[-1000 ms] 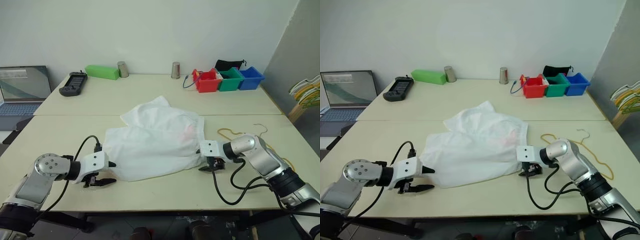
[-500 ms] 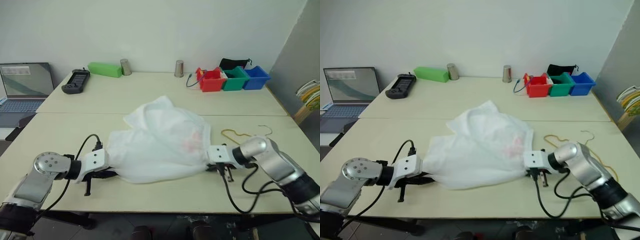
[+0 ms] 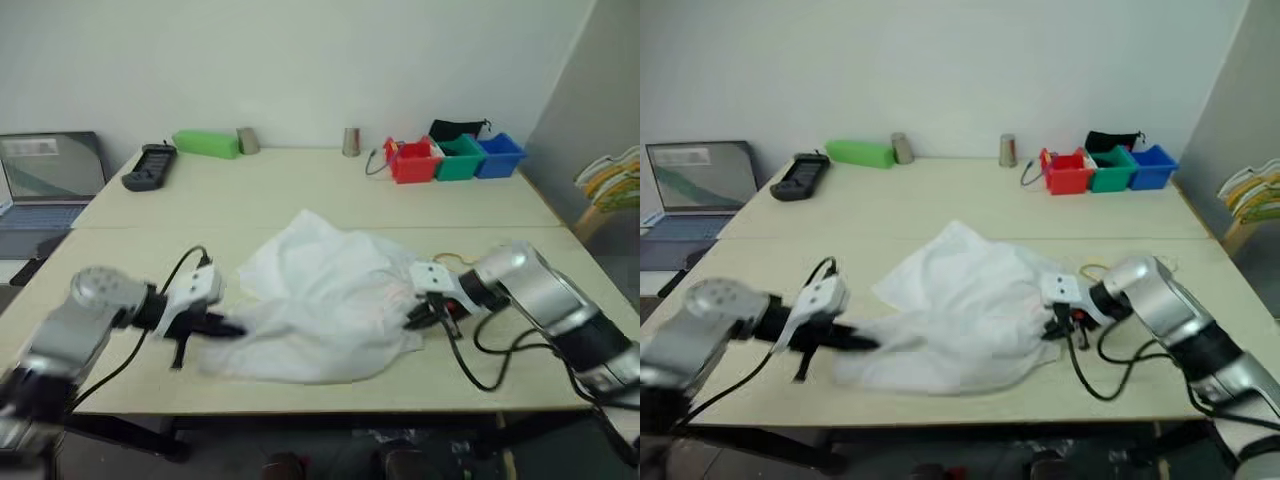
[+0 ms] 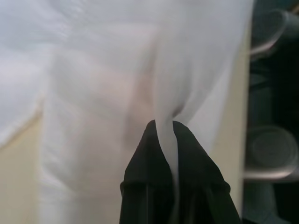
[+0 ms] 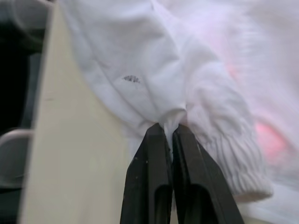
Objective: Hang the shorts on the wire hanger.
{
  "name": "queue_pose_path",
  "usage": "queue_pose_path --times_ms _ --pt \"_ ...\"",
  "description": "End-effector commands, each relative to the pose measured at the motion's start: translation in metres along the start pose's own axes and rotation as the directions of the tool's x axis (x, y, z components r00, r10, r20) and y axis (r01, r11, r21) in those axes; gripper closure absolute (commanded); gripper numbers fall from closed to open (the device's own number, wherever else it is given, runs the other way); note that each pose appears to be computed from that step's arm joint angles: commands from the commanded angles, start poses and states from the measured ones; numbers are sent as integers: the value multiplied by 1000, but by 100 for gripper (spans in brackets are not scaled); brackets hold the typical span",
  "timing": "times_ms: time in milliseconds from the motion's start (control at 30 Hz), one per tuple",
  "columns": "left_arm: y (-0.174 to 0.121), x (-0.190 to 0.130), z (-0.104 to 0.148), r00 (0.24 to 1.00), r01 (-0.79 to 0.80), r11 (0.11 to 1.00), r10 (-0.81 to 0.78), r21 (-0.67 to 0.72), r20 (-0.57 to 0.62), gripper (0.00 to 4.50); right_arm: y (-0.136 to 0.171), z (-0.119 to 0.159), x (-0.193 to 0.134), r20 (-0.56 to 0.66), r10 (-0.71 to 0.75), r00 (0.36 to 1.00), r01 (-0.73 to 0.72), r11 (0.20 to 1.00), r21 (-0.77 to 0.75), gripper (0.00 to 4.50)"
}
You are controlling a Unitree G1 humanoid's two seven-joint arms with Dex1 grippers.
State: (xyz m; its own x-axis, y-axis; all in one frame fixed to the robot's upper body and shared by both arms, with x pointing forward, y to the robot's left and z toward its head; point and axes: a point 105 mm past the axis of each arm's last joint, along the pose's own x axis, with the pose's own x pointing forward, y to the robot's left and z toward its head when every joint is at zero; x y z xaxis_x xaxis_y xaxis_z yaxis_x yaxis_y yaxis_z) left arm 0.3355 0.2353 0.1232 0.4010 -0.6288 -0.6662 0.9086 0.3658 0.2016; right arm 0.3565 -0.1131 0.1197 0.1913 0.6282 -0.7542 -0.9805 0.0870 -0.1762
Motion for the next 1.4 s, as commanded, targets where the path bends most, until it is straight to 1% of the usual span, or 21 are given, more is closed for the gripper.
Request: queue_pose_path --times_ms 33,67,100,167,233,267,333,400,433,500,533,567,633,667,700,733,867,967,1100,1300,1400 --pt "111 -45 33 835 -547 835 549 57 -32 450 -105 35 -42 22 -519 855 519 855 -7 448" --pt "144 -82 60 642 -762 639 767 108 -8 450 -133 61 -67 48 -713 699 714 696 -73 448" --pt "160 -110 78 486 -867 478 874 139 22 450 -147 79 -85 83 -814 576 816 566 -116 448" --pt "174 -175 120 156 -983 141 978 117 140 450 -160 128 -124 236 -916 325 946 308 -104 448" --pt "169 -233 154 -78 -992 -99 967 76 242 450 -160 165 -155 353 -925 141 989 147 -11 448" --pt "163 -255 166 -161 -978 -192 945 81 286 450 -158 178 -163 398 -913 87 995 99 11 448" --pt "159 -267 171 -189 -965 -236 927 113 322 450 -153 191 -158 452 -888 87 996 82 -31 448" --pt "158 -267 162 -166 -958 -230 933 172 321 450 -149 195 -145 483 -866 126 992 122 -39 448" --pt "159 -262 154 -120 -959 -190 946 212 302 450 -147 196 -134 492 -854 168 985 163 -53 448" --pt "162 -241 120 45 -971 -7 976 240 211 450 -142 191 -106 501 -821 274 960 265 -90 448" --pt "160 -227 102 147 -957 99 976 274 160 450 -138 187 -91 502 -797 335 940 321 -117 448" --pt "153 -200 65 345 -896 316 938 311 42 450 -131 176 -63 488 -751 445 891 428 -153 448" --pt "122 -163 9 617 -715 626 774 310 -141 450 -114 154 -20 448 -647 617 779 583 -231 448" --pt "84 -143 -29 757 -547 796 603 261 -251 450 -98 133 9 405 -554 727 676 682 -281 448" --pt "43 -124 -55 847 -376 905 424 202 -322 450 -81 107 35 337 -461 821 561 763 -323 448" --pt "10 -111 -69 889 -247 958 283 144 -359 450 -68 90 50 290 -390 874 475 810 -342 448" --pt "-66 -89 -87 916 -40 998 53 41 -399 450 -28 47 72 171 -162 972 219 890 -401 448" --pt "-99 -78 -89 916 38 999 -28 17 -401 450 7 12 75 43 15 999 3 920 -392 448" --pt "-111 -73 -92 903 77 996 -52 42 -426 450 41 -14 65 -69 124 990 -141 917 -374 448" --pt "-104 -66 -87 911 83 992 -37 96 -411 450 75 -31 37 -112 164 980 -189 940 -284 448" --pt "-122 -58 -71 924 200 978 -167 63 -345 450 99 -38 14 -135 246 960 -273 930 -246 448"
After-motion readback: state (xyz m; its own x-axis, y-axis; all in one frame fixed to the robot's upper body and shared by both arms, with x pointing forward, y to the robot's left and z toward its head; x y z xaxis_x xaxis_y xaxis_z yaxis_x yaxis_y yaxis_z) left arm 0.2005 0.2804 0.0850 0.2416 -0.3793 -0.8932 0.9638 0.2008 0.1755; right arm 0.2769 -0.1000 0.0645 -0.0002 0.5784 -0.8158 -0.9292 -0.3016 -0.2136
